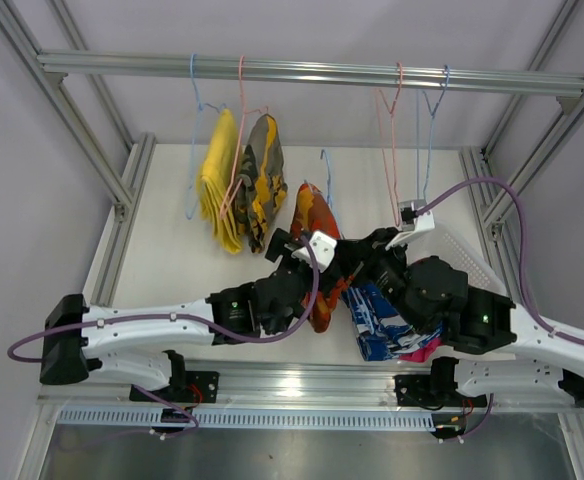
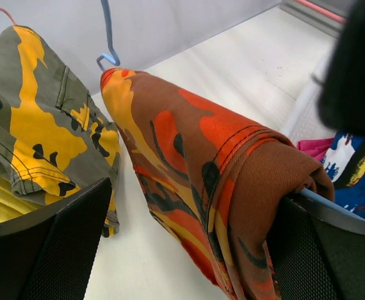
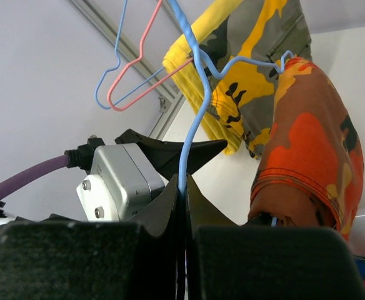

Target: Remove the trousers from the hanger

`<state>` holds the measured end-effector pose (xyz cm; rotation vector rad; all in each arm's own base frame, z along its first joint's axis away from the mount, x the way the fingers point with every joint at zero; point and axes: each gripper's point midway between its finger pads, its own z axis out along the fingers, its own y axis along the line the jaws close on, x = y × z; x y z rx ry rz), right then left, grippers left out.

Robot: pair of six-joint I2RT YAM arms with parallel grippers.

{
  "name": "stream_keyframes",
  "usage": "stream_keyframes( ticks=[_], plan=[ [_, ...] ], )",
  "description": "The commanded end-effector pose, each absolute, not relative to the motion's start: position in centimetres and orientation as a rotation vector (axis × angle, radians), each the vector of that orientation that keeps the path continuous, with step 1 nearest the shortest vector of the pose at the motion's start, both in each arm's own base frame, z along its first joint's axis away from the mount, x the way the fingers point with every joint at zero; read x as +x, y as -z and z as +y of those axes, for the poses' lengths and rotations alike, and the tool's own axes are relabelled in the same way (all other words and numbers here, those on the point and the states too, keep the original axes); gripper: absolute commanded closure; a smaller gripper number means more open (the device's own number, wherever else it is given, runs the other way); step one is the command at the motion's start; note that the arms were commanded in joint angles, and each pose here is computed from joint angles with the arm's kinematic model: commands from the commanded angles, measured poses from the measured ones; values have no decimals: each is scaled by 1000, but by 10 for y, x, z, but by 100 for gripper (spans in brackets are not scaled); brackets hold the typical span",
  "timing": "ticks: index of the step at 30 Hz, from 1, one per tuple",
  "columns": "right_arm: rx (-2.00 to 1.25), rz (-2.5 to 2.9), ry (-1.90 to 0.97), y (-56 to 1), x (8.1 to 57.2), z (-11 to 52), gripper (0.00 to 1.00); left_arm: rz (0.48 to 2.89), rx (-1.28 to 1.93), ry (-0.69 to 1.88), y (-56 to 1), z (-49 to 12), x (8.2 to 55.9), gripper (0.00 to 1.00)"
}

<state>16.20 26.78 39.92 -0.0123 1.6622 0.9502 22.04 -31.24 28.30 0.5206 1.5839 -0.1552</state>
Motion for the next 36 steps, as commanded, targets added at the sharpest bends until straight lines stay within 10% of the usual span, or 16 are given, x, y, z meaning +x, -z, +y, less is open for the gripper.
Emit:
stream_keyframes(
  ticks=[1,7,8,13,36],
  plan=[
    [82,1526,-1195,-455,145,269,100,1592,389,83,-296,-297,243,1],
    [64,1510,-1267,-463,131,276,100,1602,397,16,-285,-296,257,27],
    [63,1512,-1257,-462,131,275,100,1600,390,8,-285,-295,258,51],
    [82,1522,-1236,-452,130,271,100,1593,383,21,-288,-294,258,99],
    [233,1692,-796,-291,217,287,100,1469,289,490,-388,-242,200,99]
  ],
)
